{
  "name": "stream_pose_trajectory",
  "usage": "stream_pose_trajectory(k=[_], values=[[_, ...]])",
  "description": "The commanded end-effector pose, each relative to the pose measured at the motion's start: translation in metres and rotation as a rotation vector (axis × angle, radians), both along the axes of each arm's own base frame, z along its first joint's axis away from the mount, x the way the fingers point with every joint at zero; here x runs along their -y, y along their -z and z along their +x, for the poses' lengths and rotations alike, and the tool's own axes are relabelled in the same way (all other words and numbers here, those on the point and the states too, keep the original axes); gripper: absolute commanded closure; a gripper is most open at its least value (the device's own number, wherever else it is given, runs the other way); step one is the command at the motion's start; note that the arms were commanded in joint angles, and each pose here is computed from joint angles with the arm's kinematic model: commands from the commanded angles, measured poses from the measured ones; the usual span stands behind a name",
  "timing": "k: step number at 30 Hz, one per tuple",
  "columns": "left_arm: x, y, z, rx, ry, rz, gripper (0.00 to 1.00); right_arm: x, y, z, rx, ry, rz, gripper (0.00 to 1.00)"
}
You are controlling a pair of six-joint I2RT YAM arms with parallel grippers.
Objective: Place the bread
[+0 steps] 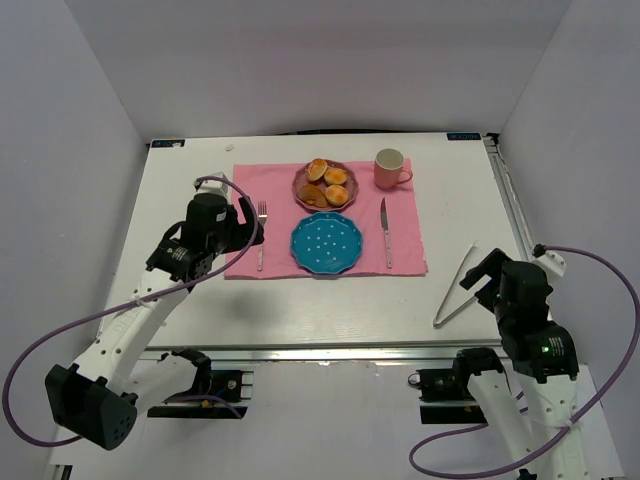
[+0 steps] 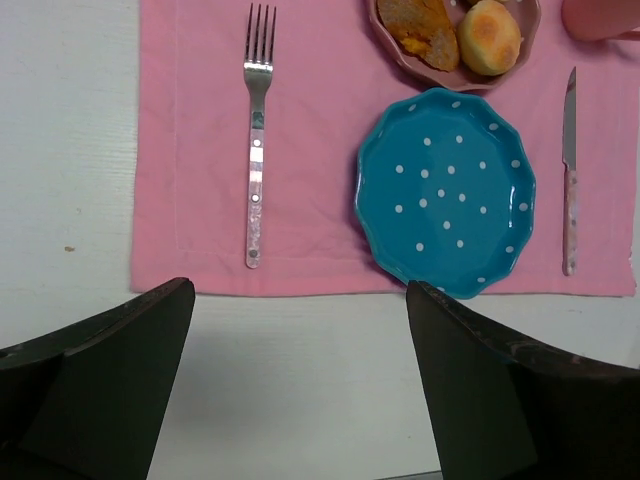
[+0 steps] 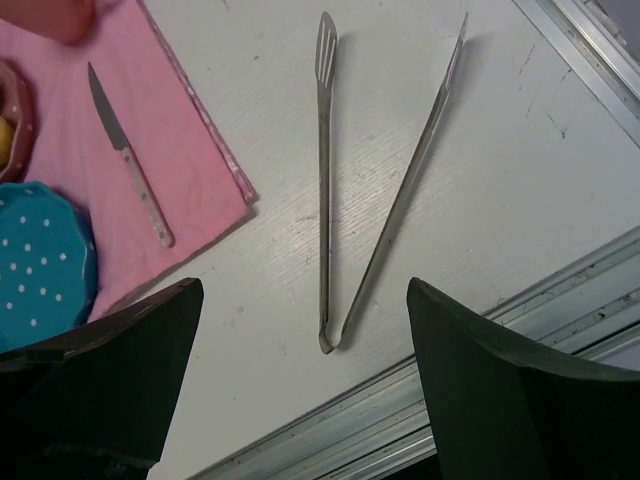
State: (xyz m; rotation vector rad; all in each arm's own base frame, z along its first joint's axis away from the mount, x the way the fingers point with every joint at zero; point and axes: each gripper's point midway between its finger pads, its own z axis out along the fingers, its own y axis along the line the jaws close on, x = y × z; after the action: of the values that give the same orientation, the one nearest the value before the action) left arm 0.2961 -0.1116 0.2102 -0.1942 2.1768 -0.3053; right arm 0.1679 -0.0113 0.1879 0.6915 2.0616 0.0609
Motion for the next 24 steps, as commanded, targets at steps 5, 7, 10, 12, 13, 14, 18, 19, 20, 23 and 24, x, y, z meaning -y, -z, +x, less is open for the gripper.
stream_pose_trajectory(k=[5,7,10,12,13,14,18,19,20,23,24], values=[[-0.005,0.006,-0.007,-0.001,0.005,0.017,0.02,-0.010,-0.018,0.011,0.091,-0.041,0.037,0.11],[-0.005,0.010,-0.009,-0.006,0.008,0.021,0.02,-0.015,-0.004,0.013,0.055,-0.018,0.096,0.11],[-0.005,0.012,-0.012,-0.004,0.016,0.014,0.02,-0.016,0.023,0.016,-0.051,0.027,0.118,0.11],[-0.005,0.013,-0.013,0.001,0.017,0.011,0.02,-0.006,0.040,0.015,-0.137,0.096,0.085,0.11],[-0.005,0.012,-0.014,0.004,0.016,0.009,0.02,-0.005,0.043,0.014,-0.159,0.134,0.097,0.11],[-0.005,0.013,-0.014,0.002,0.020,0.010,0.02,-0.001,0.044,0.013,-0.181,0.157,0.085,0.11],[-0.001,0.020,-0.014,-0.002,0.037,-0.002,0.02,-0.001,0.064,0.021,-0.254,0.178,0.072,0.11],[0.000,0.024,-0.014,-0.010,0.039,-0.002,0.02,-0.001,0.070,0.019,-0.275,0.187,0.071,0.11],[0.002,0.026,-0.013,-0.012,0.042,-0.008,0.02,-0.002,0.077,0.019,-0.301,0.198,0.076,0.11],[0.005,0.032,-0.013,-0.025,0.053,-0.015,0.02,0.000,0.095,0.017,-0.350,0.218,0.065,0.11],[0.006,0.034,-0.013,-0.027,0.058,-0.015,0.02,0.000,0.098,0.019,-0.350,0.218,0.063,0.11]])
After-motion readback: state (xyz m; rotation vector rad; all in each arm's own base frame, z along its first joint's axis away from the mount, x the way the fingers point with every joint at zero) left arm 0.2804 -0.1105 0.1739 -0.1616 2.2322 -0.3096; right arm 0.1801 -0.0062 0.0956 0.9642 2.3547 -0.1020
